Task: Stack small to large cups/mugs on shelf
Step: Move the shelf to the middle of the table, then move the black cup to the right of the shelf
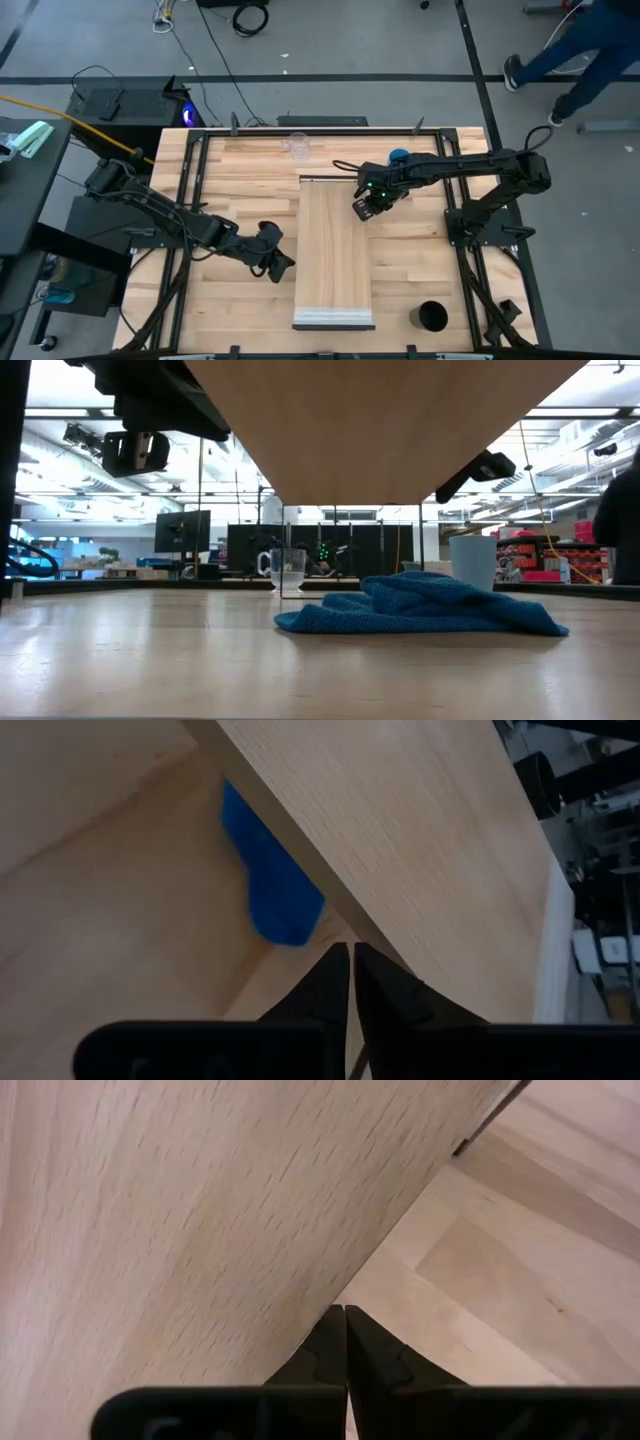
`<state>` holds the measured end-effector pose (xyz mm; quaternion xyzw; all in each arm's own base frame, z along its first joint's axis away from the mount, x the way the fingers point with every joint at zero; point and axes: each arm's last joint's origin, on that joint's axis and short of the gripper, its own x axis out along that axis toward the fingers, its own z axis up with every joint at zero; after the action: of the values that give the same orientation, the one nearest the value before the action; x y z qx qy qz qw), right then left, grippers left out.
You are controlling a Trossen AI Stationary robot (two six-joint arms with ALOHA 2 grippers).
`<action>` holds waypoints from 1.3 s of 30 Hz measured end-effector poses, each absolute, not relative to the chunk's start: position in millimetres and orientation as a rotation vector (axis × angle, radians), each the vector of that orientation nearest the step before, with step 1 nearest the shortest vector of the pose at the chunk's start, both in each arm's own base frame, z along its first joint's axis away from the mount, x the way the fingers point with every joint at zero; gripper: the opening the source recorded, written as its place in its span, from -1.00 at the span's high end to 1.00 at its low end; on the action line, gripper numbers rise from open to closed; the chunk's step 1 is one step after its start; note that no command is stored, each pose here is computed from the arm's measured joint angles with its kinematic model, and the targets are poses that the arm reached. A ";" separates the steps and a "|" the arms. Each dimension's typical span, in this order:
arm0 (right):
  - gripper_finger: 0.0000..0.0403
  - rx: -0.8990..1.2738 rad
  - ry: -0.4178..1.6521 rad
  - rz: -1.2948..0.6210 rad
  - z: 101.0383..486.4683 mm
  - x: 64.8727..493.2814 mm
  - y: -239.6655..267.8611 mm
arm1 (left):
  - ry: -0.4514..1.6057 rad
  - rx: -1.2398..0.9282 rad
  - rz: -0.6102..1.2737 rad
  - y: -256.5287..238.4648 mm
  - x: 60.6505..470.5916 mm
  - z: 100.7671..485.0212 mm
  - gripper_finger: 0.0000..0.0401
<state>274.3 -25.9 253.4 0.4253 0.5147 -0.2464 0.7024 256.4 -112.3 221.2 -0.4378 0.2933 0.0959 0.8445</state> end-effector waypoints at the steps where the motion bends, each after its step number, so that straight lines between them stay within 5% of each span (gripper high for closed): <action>1: 0.99 0.947 1.145 -0.548 253.4 274.3 -25.9 | 0.615 -0.918 0.215 -111.8 256.2 220.8 0.86; 18: 0.97 0.932 1.211 -0.580 259.6 257.8 -30.2 | 0.622 -0.859 0.360 -79.1 260.4 217.1 0.88; 39: 0.92 0.962 0.820 -0.560 336.5 174.2 -38.9 | 0.318 -0.729 0.526 -1.0 199.6 291.5 0.89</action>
<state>174.2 -38.9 336.5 0.4436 0.3781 -0.2583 0.7704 199.6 -1.0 291.5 -0.3507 0.1529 0.2532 0.8886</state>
